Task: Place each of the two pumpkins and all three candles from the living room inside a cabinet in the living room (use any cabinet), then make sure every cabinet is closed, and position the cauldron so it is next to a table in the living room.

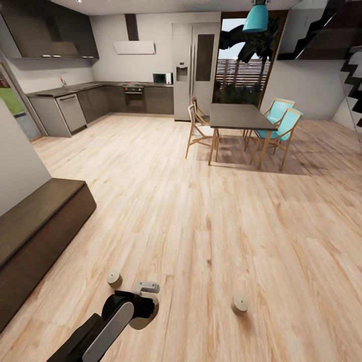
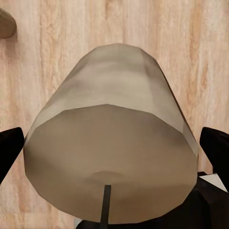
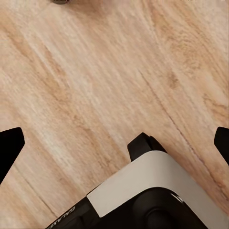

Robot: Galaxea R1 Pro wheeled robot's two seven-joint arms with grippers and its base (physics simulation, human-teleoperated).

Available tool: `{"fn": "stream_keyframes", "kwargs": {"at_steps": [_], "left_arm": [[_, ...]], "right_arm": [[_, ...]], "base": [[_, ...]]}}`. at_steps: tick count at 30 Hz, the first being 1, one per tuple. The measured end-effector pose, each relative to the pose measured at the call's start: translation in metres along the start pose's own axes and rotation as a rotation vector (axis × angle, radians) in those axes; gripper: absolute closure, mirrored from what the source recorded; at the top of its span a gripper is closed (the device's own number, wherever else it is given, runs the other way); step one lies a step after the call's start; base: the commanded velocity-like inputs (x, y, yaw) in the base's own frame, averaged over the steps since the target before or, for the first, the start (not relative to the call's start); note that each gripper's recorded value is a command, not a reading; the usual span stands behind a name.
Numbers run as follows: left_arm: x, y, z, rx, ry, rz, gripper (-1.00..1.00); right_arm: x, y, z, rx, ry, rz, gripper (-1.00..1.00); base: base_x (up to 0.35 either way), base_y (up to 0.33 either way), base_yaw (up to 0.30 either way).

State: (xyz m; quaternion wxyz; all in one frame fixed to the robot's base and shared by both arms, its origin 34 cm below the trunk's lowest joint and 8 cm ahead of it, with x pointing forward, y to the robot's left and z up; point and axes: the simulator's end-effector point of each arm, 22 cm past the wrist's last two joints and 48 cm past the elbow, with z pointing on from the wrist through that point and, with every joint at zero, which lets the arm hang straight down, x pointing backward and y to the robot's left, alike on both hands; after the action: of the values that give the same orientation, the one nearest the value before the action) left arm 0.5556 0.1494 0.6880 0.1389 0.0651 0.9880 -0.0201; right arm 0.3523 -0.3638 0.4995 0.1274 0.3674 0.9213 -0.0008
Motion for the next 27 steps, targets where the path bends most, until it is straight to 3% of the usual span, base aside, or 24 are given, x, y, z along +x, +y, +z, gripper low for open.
{"fn": "stream_keyframes", "kwargs": {"at_steps": [27], "left_arm": [[-0.008,-0.007,-0.016,-0.001,-0.04,0.032,1.0]], "right_arm": [[-0.014,0.01,-0.006,-0.024,-0.032,0.004,-1.0]], "base": [[0.16,0.0,0.0]]}}
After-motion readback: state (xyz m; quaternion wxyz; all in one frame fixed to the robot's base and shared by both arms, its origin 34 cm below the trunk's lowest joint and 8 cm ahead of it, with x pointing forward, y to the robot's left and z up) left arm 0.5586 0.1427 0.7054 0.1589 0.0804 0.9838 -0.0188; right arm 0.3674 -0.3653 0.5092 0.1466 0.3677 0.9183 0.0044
